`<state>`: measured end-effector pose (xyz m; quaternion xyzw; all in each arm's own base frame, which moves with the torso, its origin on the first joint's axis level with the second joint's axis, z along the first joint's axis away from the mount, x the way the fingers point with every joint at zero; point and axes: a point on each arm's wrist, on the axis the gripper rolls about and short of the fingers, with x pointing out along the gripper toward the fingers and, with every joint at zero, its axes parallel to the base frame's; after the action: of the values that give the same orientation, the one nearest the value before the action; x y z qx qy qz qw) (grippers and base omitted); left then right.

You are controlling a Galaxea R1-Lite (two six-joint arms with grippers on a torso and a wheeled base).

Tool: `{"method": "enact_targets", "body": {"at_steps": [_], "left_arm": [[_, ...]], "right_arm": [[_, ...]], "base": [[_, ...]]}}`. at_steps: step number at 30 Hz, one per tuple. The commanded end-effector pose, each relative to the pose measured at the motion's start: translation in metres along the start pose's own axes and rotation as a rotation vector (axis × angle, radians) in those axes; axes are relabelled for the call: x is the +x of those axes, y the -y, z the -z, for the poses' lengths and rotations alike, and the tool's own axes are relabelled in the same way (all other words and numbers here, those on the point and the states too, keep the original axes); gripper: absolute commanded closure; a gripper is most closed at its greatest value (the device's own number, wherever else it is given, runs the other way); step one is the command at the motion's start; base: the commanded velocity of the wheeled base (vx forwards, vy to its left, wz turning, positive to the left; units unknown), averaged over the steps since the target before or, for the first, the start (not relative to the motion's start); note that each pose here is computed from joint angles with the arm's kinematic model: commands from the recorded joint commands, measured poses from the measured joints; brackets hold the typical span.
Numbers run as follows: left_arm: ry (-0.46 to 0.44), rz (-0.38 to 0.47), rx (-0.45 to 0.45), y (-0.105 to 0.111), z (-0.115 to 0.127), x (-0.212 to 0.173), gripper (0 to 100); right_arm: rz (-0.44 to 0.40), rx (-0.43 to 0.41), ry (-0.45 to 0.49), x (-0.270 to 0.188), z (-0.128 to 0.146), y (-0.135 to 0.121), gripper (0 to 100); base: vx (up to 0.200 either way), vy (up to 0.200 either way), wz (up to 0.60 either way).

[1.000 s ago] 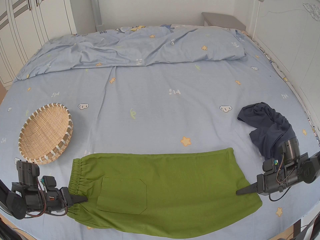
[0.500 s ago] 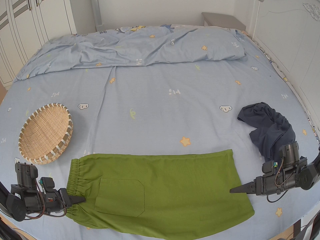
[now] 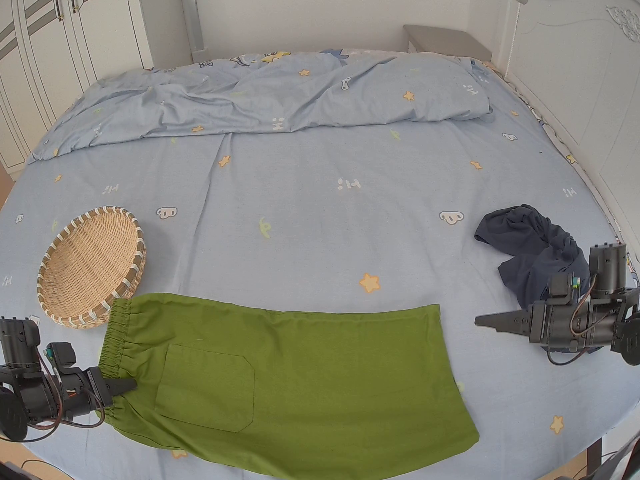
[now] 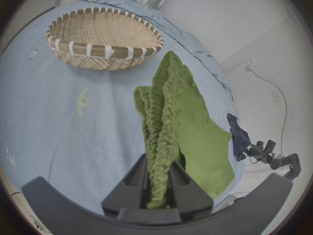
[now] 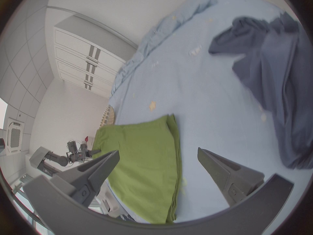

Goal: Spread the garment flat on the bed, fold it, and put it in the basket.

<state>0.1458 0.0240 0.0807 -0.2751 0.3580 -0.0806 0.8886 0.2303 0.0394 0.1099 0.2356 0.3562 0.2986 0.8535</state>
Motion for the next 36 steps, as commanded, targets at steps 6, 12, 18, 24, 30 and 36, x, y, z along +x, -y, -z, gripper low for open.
{"method": "enact_targets", "body": {"at_steps": [6, 12, 18, 24, 30, 36], "left_arm": [[0.135, -0.054, 0.068, 0.017, -0.020, -0.025, 100], [0.162, -0.123, 0.187, 0.062, -0.031, -0.048, 100], [0.071, -0.058, 0.280, 0.098, -0.035, -0.066, 100], [0.023, -0.001, 0.356, 0.119, -0.029, -0.065, 100], [-0.008, 0.083, 0.414, 0.150, -0.025, -0.055, 100], [-0.048, 0.152, 0.498, 0.179, -0.020, -0.038, 100]], "right_arm": [[-0.045, -0.059, 0.110, -0.012, -0.021, -0.030, 0], [-0.046, -0.062, 0.116, -0.012, -0.024, -0.030, 0], [-0.058, -0.070, 0.113, -0.013, -0.023, -0.034, 0], [-0.060, -0.073, 0.115, -0.015, -0.021, -0.036, 0], [-0.055, -0.068, 0.111, -0.015, -0.019, -0.035, 0], [-0.052, -0.065, 0.113, -0.016, -0.019, -0.034, 0]], "base": [[0.000, 0.000, 0.00], [0.000, 0.000, 0.00], [0.000, 0.000, 0.00], [0.000, 0.000, 0.00], [0.000, 0.000, 0.00], [0.000, 0.000, 0.00]]}}
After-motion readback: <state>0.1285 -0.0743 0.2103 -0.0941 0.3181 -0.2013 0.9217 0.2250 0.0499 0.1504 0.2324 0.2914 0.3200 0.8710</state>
